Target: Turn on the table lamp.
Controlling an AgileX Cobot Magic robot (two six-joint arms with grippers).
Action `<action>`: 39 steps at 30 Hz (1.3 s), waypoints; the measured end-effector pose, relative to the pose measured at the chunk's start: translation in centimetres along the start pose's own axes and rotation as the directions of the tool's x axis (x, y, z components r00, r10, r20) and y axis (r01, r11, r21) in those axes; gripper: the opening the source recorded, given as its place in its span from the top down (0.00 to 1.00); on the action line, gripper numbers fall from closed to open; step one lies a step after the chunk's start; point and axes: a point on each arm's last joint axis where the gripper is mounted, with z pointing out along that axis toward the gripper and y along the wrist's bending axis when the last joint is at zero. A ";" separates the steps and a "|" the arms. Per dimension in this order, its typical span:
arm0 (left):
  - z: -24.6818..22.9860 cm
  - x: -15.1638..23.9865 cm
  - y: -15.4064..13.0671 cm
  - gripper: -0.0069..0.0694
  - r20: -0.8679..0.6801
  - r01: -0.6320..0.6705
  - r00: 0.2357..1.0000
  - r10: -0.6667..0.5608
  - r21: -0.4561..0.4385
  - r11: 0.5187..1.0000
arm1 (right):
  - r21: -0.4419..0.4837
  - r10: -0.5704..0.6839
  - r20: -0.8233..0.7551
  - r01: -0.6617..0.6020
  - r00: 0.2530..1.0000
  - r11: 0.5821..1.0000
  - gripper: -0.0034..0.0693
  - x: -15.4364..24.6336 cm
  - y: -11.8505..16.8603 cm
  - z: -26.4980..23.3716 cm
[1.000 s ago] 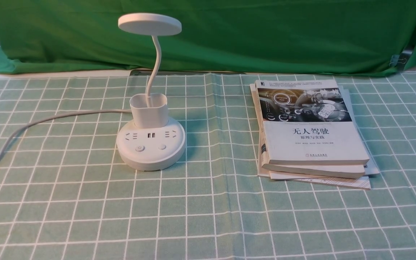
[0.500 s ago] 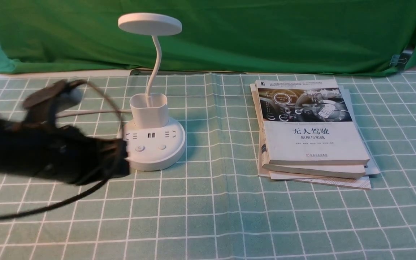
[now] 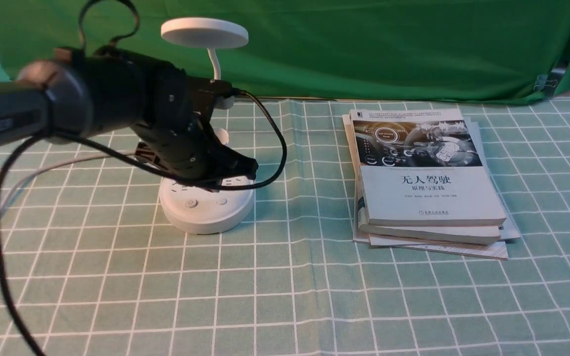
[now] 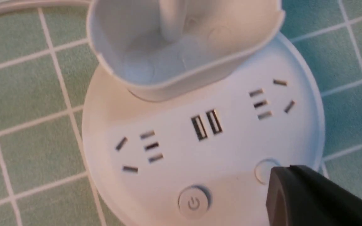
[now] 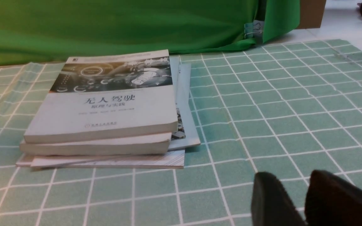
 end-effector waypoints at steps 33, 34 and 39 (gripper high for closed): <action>0.4 0.3 -0.3 0.91 -0.025 0.092 0.995 -0.092 0.037 0.995 | 0.000 0.000 0.001 0.000 1.000 1.000 0.62 0.0 0.0 0.0; -0.5 0.4 -0.4 0.91 -0.030 0.088 0.996 -0.087 0.040 0.995 | 0.000 0.000 0.001 0.000 1.000 1.000 0.62 0.0 0.0 0.0; -4.1 2.9 -0.5 0.91 -0.070 0.090 0.994 -0.085 0.071 0.993 | 0.000 0.000 0.003 0.000 1.000 1.000 0.62 0.0 0.0 0.0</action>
